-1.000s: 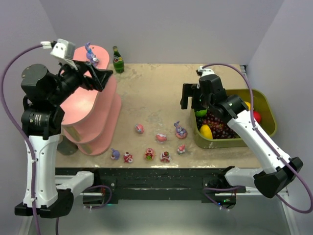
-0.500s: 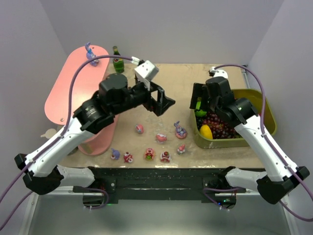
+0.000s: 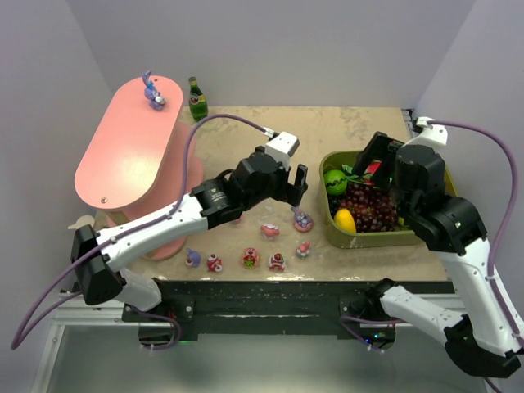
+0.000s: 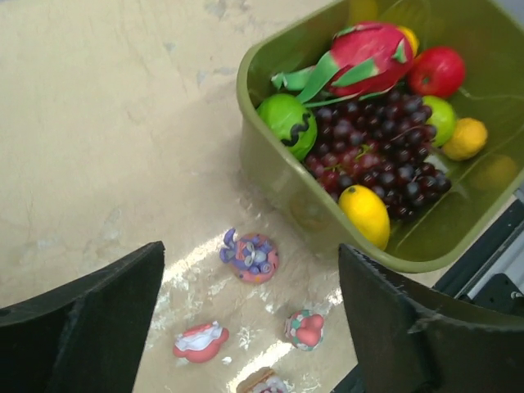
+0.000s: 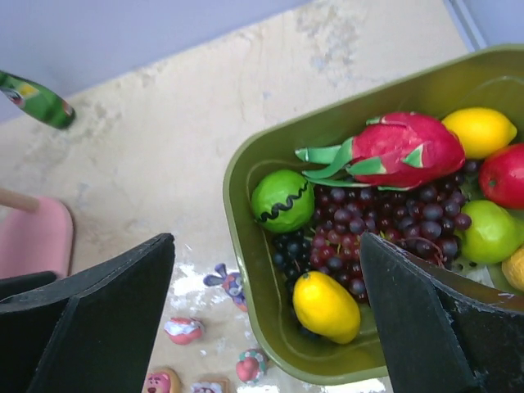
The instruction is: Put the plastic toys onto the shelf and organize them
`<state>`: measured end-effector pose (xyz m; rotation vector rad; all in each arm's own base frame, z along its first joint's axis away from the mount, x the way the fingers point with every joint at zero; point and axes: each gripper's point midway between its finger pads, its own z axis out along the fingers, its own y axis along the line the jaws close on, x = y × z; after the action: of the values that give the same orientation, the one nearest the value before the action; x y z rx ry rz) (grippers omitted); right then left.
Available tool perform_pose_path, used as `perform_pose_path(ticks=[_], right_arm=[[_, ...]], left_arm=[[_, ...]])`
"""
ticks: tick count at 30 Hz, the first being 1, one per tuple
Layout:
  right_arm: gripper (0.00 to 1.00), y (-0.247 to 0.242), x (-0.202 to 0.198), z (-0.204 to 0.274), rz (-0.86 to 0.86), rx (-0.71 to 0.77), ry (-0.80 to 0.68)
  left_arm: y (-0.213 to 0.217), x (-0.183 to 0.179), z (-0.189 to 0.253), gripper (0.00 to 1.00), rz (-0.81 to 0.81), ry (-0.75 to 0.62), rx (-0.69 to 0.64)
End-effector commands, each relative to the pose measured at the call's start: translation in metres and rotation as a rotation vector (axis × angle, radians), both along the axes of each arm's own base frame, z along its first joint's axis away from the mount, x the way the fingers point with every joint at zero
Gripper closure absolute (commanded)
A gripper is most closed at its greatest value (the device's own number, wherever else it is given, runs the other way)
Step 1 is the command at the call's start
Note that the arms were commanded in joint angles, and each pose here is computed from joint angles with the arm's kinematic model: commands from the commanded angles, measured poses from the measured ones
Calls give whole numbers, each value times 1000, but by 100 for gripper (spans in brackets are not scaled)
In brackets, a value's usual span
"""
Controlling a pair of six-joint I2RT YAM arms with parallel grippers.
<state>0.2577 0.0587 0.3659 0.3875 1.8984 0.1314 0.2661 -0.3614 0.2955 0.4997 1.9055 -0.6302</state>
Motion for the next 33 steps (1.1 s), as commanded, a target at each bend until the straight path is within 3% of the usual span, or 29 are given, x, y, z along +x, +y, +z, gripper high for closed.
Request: perform_pose_path(ticks=[1, 5, 12, 25, 33], right_arm=[[2, -2, 7, 25, -12, 11, -77], [2, -2, 6, 22, -6, -1, -69], [2, 2, 9, 15, 15, -15, -61], [2, 6, 11, 13, 31, -22, -53], [2, -1, 7, 12, 13, -36, -49]], left_arm=[[-6, 13, -22, 15, 82, 53, -58], [-5, 16, -56, 23, 52, 169, -66], [-19, 6, -120, 25, -37, 264, 3], [-33, 15, -171, 27, -42, 249, -32], [-32, 28, -194, 39, 22, 244, -5]])
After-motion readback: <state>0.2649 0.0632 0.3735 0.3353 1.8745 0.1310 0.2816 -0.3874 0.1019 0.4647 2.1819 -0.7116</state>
